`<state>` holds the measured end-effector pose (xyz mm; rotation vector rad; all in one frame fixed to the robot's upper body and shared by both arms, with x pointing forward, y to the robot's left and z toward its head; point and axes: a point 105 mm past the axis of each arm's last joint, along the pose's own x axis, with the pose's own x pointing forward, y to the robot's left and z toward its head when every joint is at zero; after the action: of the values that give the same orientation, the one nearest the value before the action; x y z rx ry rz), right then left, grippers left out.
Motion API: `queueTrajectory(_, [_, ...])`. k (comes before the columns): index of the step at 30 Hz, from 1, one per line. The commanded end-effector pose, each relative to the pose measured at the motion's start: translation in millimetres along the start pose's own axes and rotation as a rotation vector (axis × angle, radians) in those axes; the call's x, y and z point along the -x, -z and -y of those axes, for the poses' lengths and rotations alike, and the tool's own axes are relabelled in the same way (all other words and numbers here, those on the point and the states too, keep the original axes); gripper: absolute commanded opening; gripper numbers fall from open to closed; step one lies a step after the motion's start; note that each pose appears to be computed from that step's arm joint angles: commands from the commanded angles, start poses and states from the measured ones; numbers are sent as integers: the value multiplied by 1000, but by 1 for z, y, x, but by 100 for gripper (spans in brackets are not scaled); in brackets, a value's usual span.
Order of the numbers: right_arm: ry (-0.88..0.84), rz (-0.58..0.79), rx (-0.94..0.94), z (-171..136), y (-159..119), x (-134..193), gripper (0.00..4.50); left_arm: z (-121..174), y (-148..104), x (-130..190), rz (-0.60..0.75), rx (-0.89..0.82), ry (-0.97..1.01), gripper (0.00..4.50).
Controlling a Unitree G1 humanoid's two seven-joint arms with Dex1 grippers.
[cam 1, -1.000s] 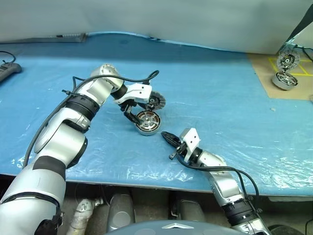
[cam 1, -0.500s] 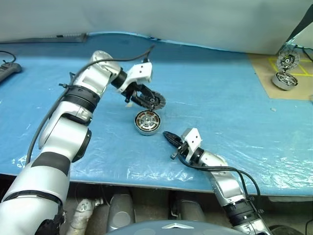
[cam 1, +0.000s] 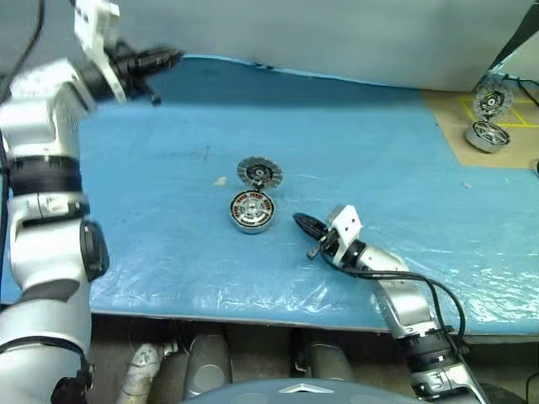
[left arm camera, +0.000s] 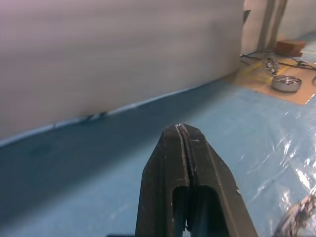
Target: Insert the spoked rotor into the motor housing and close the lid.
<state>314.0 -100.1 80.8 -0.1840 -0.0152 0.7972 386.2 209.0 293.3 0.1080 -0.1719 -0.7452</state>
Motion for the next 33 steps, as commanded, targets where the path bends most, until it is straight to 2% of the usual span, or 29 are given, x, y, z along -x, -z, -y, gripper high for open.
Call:
queueTrajectory(1, [20,37,-3,16,-11,-1,0,23,-1,30,87,-47,-7,3])
queueTrajectory(4, [56,56,0,33,-21,-5,0,51,45,56,54,82,-35,3])
queueTrajectory(7, [101,52,-2,49,-28,-10,0,81,84,66,-5,109,-51,3])
queueTrajectory(12, [163,26,13,68,-37,-16,0,124,130,49,-64,159,-68,3])
queueTrajectory(16, [185,33,6,76,-50,-23,0,155,152,30,-107,73,8,3])
queueTrajectory(18, [192,18,19,79,-53,-26,0,163,159,27,-105,47,56,3])
queueTrajectory(24, [170,-25,56,93,-61,-37,0,146,157,27,-24,37,0,3])
queueTrajectory(33, [71,-36,143,110,-92,-80,0,151,154,40,-11,69,-29,3])
